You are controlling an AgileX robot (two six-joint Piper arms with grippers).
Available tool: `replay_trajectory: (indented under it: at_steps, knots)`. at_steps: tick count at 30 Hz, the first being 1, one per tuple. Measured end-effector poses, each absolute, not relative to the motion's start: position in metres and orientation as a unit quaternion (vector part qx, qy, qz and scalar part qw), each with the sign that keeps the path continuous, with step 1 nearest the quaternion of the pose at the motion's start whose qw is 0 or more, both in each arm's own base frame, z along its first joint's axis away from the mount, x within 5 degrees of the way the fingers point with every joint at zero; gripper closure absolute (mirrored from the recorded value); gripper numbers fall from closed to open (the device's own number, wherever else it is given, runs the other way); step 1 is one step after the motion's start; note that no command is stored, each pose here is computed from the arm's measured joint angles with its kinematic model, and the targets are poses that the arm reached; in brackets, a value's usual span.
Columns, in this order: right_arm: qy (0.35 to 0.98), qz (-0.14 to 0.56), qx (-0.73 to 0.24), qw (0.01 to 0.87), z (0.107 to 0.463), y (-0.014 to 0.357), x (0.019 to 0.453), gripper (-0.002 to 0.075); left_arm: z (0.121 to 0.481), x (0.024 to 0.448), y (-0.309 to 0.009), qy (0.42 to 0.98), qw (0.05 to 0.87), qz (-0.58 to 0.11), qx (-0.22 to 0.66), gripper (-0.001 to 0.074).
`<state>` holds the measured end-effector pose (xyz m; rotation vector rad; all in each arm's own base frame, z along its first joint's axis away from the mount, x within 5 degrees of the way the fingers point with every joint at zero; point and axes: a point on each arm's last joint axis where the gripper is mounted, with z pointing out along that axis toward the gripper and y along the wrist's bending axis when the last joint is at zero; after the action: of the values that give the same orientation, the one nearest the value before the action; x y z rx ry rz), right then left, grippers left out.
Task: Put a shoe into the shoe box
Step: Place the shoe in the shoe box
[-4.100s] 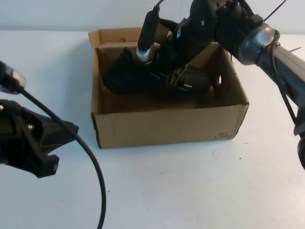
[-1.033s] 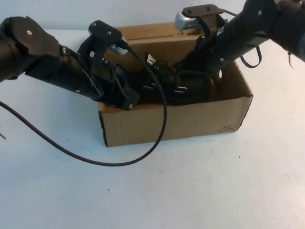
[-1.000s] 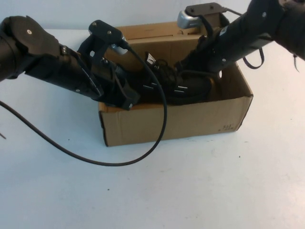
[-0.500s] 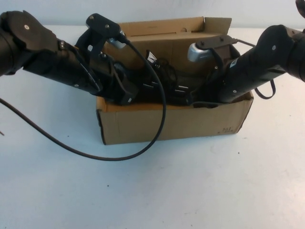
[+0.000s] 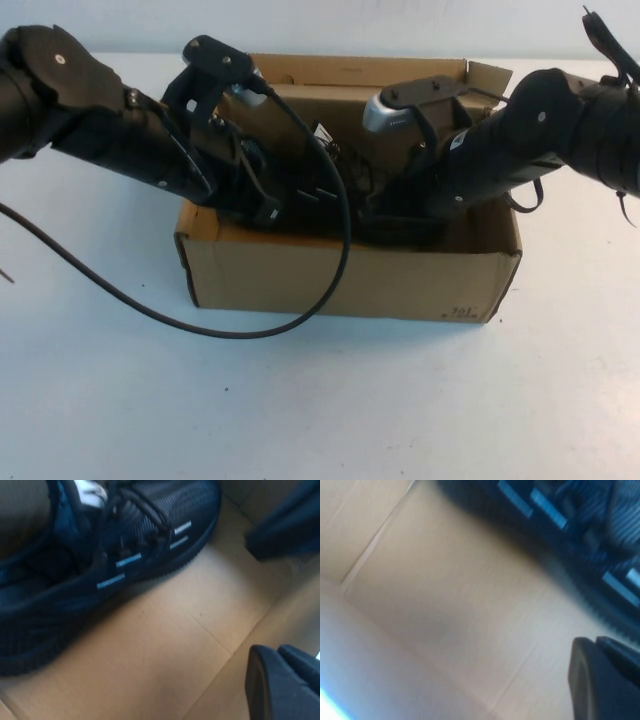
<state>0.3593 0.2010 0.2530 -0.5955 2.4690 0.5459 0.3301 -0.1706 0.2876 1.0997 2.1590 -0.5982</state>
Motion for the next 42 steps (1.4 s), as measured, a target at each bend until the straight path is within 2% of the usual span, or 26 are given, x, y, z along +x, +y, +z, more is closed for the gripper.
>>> replay_trajectory:
  at_steps: [8,14,19,25,35,42]
  knots:
    - [0.916,0.195,-0.212,0.278,0.222,0.207,0.376,0.0742,0.257,0.34,-0.175,0.835,0.271,-0.236,0.416,0.0736]
    - [0.919,0.194,-0.206,0.276,0.204,0.212,0.388,0.0742,0.252,0.34,-0.176,0.837,0.264,-0.238,0.416,0.0736]
    - [0.912,0.19,-0.194,0.307,0.198,0.216,0.402,0.0742,0.251,0.339,-0.175,0.837,0.257,-0.234,0.422,0.0736]
    - [0.905,0.191,-0.173,0.337,0.201,0.217,0.409,0.0742,0.251,0.339,-0.174,0.837,0.256,-0.231,0.425,0.0736]
    - [0.905,0.189,-0.204,0.321,0.205,0.217,0.404,0.0742,0.251,0.339,-0.174,0.837,0.255,-0.231,0.425,0.0736]
    - [0.878,0.189,-0.239,0.368,0.254,0.212,0.392,0.0742,0.262,0.337,-0.173,0.832,0.274,-0.224,0.428,0.0736]
